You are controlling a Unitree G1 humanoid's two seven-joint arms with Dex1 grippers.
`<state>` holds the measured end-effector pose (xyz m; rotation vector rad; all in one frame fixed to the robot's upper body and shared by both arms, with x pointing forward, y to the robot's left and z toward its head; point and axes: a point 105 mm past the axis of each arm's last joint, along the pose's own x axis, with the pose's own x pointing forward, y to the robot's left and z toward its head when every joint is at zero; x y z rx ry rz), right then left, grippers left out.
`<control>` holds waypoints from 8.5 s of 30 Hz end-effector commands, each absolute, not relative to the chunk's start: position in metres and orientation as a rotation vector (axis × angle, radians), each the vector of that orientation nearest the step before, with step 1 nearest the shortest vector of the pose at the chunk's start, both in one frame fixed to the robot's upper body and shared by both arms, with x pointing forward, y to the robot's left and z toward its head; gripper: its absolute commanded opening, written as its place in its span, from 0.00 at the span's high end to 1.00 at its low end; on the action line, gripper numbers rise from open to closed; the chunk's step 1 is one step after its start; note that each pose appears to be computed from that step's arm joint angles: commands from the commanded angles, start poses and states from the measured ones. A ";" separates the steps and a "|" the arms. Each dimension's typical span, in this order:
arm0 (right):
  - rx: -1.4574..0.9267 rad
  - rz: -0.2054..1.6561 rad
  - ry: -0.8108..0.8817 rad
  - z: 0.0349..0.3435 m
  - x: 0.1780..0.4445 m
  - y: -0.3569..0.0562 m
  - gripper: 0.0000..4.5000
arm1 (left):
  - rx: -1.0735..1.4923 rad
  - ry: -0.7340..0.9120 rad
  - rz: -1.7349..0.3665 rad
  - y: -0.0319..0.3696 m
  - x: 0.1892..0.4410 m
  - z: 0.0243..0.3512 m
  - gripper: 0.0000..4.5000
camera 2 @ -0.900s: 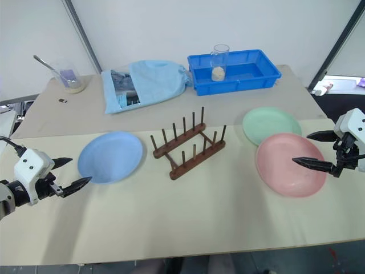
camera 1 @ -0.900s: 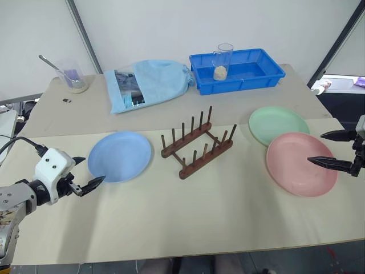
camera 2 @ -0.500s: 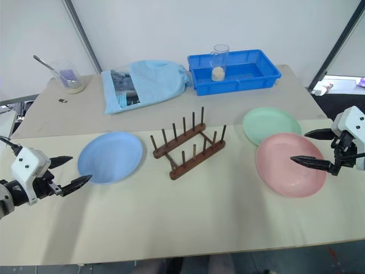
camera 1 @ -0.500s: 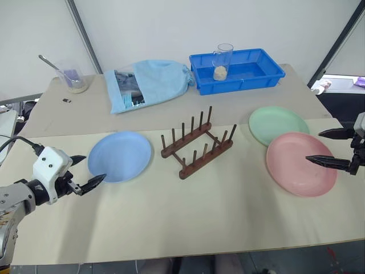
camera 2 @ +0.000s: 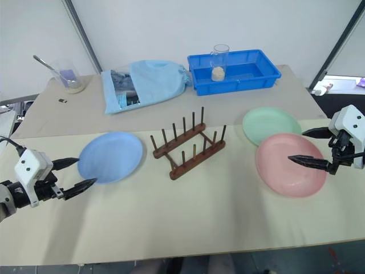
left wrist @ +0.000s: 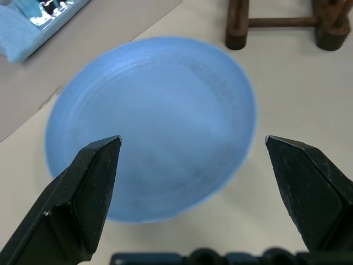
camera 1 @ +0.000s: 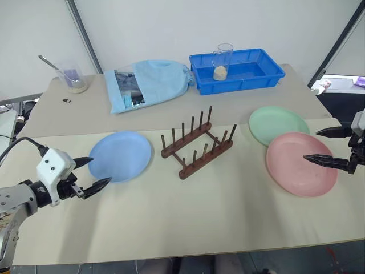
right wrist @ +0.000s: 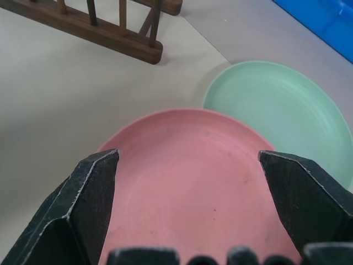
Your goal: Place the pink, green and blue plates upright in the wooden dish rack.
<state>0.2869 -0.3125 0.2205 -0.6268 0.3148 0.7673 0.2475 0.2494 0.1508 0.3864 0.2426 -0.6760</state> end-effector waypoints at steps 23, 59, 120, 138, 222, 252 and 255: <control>-0.446 1.071 0.240 0.238 0.235 -0.212 0.01 | 0.181 0.108 -0.864 0.068 0.281 0.079 0.00; -0.570 0.973 0.375 0.196 0.208 -0.228 0.00 | 0.375 0.030 -1.394 0.033 0.295 0.093 0.81; -0.776 0.797 0.275 0.136 0.329 -0.211 0.99 | 0.548 0.032 -1.041 0.040 0.342 0.087 1.00; -0.657 0.769 0.235 0.202 0.253 -0.228 0.57 | 0.365 -0.026 -1.379 0.088 0.272 0.165 0.51; 0.606 0.701 -0.101 0.293 0.279 -0.217 1.00 | 0.247 -0.248 -1.556 0.055 0.276 0.222 0.00; 0.143 0.425 -0.064 0.317 0.300 -0.278 0.01 | 0.229 -0.224 -1.543 0.058 0.270 0.217 0.00; -0.256 0.399 0.098 0.281 0.303 -0.285 0.01 | 0.250 -0.200 -1.554 0.058 0.267 0.214 0.00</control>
